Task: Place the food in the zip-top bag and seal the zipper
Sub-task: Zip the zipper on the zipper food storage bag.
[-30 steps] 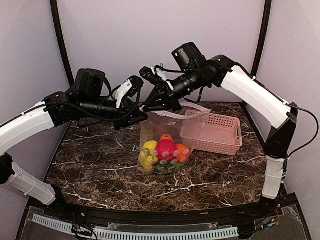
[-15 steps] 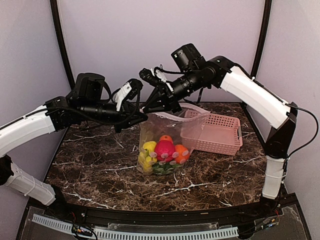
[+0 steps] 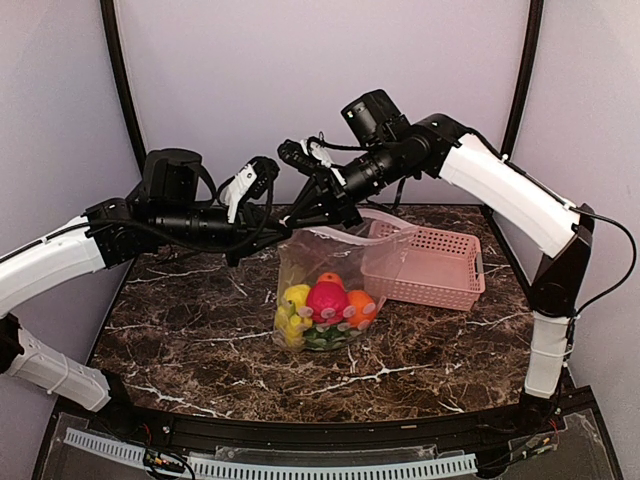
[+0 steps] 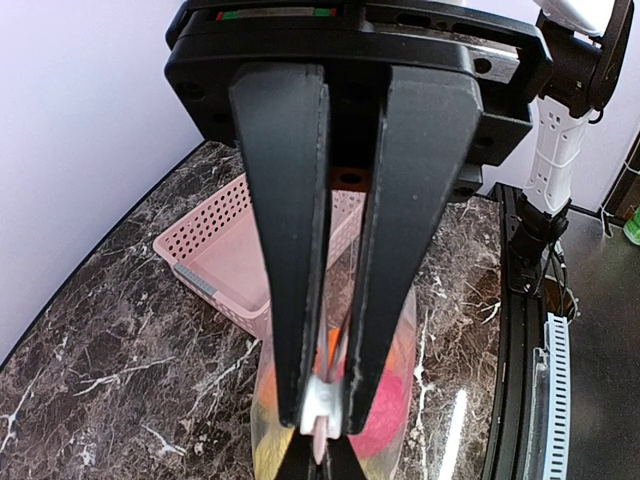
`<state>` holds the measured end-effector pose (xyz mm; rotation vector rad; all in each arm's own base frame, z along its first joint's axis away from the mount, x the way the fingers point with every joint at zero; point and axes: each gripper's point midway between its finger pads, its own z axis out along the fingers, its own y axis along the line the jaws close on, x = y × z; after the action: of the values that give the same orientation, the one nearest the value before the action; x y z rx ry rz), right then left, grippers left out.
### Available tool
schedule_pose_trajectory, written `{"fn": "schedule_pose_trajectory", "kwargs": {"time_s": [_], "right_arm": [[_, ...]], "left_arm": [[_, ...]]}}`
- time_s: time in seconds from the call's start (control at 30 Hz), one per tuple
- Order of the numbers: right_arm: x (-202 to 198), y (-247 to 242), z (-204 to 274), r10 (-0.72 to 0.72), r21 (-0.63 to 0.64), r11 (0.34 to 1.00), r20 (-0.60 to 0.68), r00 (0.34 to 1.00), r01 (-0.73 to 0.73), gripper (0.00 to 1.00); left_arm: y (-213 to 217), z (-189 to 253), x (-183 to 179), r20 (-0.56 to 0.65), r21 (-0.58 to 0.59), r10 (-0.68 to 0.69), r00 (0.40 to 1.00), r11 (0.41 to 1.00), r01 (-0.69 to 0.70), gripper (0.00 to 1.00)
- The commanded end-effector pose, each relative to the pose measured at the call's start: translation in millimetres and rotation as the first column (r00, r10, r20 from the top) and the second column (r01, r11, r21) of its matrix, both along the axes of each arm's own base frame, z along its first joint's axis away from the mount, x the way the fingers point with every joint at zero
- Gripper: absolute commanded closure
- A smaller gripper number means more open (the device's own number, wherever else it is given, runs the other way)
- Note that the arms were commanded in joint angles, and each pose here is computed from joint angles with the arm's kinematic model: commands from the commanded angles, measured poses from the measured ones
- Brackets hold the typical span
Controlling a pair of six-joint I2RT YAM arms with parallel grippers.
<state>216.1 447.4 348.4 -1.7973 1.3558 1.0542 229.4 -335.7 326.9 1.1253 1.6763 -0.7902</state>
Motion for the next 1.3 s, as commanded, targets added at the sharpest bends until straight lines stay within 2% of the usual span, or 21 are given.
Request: {"fn": "schedule_pose_trajectory", "kwargs": {"time_s": [0.0,0.23,0.53,1.0,1.27], "right_arm": [[-1,1,5,-0.015,0.006,1.0,0.007,1.0,0.015,1.0],[15,-19,0,-0.087,-0.023,0.996,0.009,0.996,0.087,1.0],[50,-71,-6,-0.211,-0.066,0.975,0.011,0.977,0.211,1.0],[87,-162,-31,-0.399,-0.16,0.904,0.013,0.917,0.396,1.0],[93,-185,-39,-0.443,-0.182,0.88,0.021,0.896,0.439,1.0]], "left_arm": [[0,17,-7,0.035,-0.055,-0.018,0.999,0.998,0.02,0.99],[13,16,3,0.078,-0.038,0.067,0.995,0.997,-0.064,0.99],[31,15,16,0.118,-0.029,0.155,0.981,0.988,-0.152,0.99],[49,7,28,0.107,-0.027,0.2,0.974,0.98,-0.198,0.99],[51,3,32,0.099,-0.031,0.206,0.974,0.978,-0.204,0.99]]}}
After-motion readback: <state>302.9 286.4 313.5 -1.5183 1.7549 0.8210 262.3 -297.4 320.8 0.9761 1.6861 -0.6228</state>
